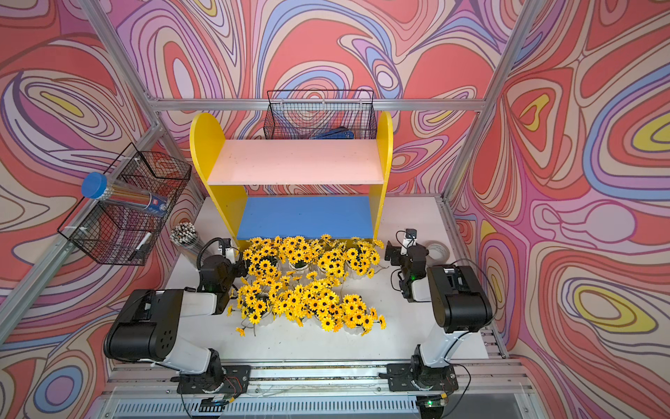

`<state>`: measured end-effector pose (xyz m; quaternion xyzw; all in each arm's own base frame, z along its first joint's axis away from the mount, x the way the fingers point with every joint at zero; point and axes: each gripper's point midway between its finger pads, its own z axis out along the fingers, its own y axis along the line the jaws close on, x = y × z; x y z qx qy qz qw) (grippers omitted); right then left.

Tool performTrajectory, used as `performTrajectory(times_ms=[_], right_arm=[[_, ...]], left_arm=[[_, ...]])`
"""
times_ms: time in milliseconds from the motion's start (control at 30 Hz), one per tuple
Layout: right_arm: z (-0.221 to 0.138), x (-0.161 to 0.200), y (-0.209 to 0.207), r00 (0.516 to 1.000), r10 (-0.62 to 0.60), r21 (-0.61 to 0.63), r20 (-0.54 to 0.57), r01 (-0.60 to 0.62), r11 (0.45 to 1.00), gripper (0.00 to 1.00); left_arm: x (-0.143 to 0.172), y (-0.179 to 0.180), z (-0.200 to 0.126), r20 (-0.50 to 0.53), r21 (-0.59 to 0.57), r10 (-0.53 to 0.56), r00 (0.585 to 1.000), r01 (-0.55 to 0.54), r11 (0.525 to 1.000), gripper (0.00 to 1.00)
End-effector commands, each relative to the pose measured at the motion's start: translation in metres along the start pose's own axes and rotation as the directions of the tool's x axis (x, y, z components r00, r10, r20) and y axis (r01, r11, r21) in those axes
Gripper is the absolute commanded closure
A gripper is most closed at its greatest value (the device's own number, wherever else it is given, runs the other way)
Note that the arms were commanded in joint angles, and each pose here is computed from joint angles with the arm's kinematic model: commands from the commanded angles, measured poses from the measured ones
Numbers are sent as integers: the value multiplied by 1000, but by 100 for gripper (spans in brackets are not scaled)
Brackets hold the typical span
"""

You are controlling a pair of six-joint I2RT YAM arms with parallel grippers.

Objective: Take the sunflower pots off the shelves
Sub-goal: Reset both arms

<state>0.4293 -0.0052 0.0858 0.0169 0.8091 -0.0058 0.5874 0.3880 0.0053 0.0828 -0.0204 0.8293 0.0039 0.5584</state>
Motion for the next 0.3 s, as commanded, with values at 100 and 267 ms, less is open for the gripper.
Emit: performTrajectory(times_ms=[100,267], right_arm=[[-2,-6,0,1000,6,-3,18,-6,1000,2],[-2,-7,-1,1000,5,-2,20,-5,1000,2]], left_arm=[[-7,-2,5,9,16,15,1000,-15,1000,0],[-6,-3,5,5,20,12,1000,-12,1000,0]])
